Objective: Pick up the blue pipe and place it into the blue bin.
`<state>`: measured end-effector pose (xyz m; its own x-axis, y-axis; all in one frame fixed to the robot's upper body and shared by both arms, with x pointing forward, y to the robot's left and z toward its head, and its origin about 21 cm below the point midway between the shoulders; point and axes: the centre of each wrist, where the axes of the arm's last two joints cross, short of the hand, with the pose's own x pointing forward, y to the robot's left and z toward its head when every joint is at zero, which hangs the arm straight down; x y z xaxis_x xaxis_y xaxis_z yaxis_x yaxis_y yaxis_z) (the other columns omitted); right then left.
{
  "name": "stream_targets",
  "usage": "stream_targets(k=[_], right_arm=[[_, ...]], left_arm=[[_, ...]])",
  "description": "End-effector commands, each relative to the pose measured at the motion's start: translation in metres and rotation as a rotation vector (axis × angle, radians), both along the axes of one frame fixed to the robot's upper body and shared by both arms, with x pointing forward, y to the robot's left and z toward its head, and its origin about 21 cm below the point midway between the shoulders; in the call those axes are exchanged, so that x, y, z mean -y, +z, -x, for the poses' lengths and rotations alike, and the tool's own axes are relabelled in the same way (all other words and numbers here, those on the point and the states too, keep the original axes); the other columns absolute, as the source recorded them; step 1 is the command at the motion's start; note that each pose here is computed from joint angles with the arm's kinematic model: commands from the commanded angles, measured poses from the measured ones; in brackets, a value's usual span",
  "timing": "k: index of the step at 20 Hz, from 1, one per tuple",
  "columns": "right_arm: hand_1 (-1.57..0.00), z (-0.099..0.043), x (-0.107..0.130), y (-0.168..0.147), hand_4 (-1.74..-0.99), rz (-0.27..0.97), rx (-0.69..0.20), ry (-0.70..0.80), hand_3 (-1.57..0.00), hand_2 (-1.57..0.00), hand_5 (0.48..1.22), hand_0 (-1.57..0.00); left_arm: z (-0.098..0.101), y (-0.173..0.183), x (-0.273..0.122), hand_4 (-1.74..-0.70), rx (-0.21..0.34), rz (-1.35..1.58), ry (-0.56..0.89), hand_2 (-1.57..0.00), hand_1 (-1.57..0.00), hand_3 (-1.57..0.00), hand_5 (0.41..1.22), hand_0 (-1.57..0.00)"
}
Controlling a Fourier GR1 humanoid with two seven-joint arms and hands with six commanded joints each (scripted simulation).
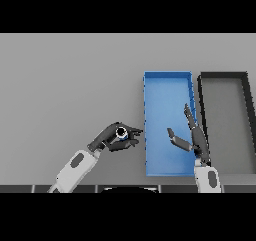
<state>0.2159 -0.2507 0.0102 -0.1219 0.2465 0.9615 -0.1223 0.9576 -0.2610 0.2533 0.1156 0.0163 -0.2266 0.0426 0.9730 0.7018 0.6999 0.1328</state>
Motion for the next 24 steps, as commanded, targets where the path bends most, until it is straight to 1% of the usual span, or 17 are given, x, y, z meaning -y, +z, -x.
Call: stream_targets(k=[1, 2, 6, 7, 9, 10, 12, 15, 16, 18, 19, 20, 21, 22, 24], right_arm=[[0.0, -0.001, -0.001, 0.0, -1.221, 0.007, 0.002, -0.001, 0.0, 0.0, 0.631, 0.0], [0.0, 0.0, -0.001, -0.001, -1.219, 0.004, 0.009, 0.002, 0.0, 0.0, 0.634, 0.0], [0.0, 0.005, 0.003, -0.002, -1.208, 0.002, 0.026, 0.009, 0.0, 0.0, 0.64, 0.0], [0.0, 0.003, 0.003, -0.001, -1.195, 0.009, 0.02, 0.001, 0.0, 0.0, 0.635, 0.0], [0.0, 0.005, 0.001, 0.002, -1.186, 0.002, 0.031, 0.002, 0.0, 0.0, 0.629, 0.0], [0.0, 0.005, 0.0, 0.003, -1.184, 0.001, 0.028, -0.001, 0.0, 0.0, 0.629, 0.0], [0.0, 0.007, 0.0, 0.002, -1.174, 0.002, 0.022, -0.006, 0.0, 0.0, 0.629, 0.0], [0.0, 0.01, 0.0, 0.003, -1.192, -0.001, 0.022, -0.006, 0.0, 0.0, 0.628, 0.0], [0.0, 0.008, 0.0, 0.002, -1.209, -0.001, 0.016, -0.011, 0.0, 0.0, 0.623, 0.0], [0.0, 0.009, -0.002, 0.002, -1.197, -0.01, 0.031, -0.002, 0.0, 0.0, 0.618, 0.0], [0.0, 0.007, -0.002, 0.005, -1.191, -0.023, 0.043, 0.014, 0.0, 0.0, 0.619, 0.0], [0.0, 0.01, 0.002, 0.01, -1.195, -0.052, 0.074, 0.043, 0.0, 0.0, 0.61, 0.0], [0.0, 0.006, 0.004, 0.021, -1.197, -0.103, 0.08, 0.091, 0.0, 0.0, 0.604, 0.0], [0.0, 0.005, 0.007, 0.032, -1.199, -0.127, 0.079, 0.142, 0.0, 0.0, 0.593, 0.0], [0.0, 0.002, 0.008, 0.057, -1.215, -0.138, 0.089, 0.261, 0.0, 0.0, 0.561, 0.0]], left_arm=[[0.0, 0.008, 0.004, -1.72, 0.009, -0.001, -0.013, -1.55, -1.54, -1.44, 1.21, -1.54], [-0.001, 0.014, 0.003, -1.72, 0.017, 0.002, -0.022, -1.55, -1.55, -1.44, 1.212, -1.55], [-0.005, 0.032, 0.007, -1.73, 0.008, -0.031, -0.06, -1.56, -1.56, -1.45, 1.217, -1.56], [-0.004, 0.035, 0.01, -1.73, 0.013, -0.036, -0.071, -1.56, -1.56, -1.44, 1.218, -1.56], [0.001, 0.035, 0.01, -1.73, 0.01, -0.039, -0.081, -1.57, -1.57, -1.44, 1.219, -1.57], [-0.002, 0.037, 0.013, -1.73, 0.007, -0.042, -0.08, -1.57, -1.57, -1.44, 1.219, -1.57], [-0.001, 0.036, 0.014, -1.73, -0.014, -0.046, -0.077, -1.57, -1.57, -1.44, 1.219, -1.57], [0.003, 0.033, 0.013, -1.73, -0.008, -0.049, -0.074, -1.57, -1.57, -1.44, 1.22, -1.57], [0.001, 0.035, 0.01, -1.73, -0.002, -0.058, -0.066, -1.57, -1.57, -1.44, 1.22, -1.57], [-0.001, 0.037, 0.01, -1.73, 0.005, -0.061, -0.076, -1.57, -1.57, -1.44, 1.22, -1.57], [-0.002, 0.035, 0.01, -1.73, 0.005, -0.062, -0.074, -1.57, -1.57, -1.44, 1.22, -1.57], [0.0, 0.034, 0.011, -1.73, 0.004, -0.063, -0.081, -1.57, -1.57, -1.44, 1.221, -1.57], [-0.001, 0.034, 0.012, -1.73, 0.002, -0.061, -0.085, -1.57, -1.57, -1.44, 1.221, -1.57], [-0.003, 0.034, 0.008, -1.73, -0.002, -0.062, -0.075, -1.57, -1.57, -1.44, 1.221, -1.57], [0.001, 0.031, 0.008, -1.73, 0.0, -0.064, -0.079, -1.57, -1.57, -1.44, 1.221, -1.57]])
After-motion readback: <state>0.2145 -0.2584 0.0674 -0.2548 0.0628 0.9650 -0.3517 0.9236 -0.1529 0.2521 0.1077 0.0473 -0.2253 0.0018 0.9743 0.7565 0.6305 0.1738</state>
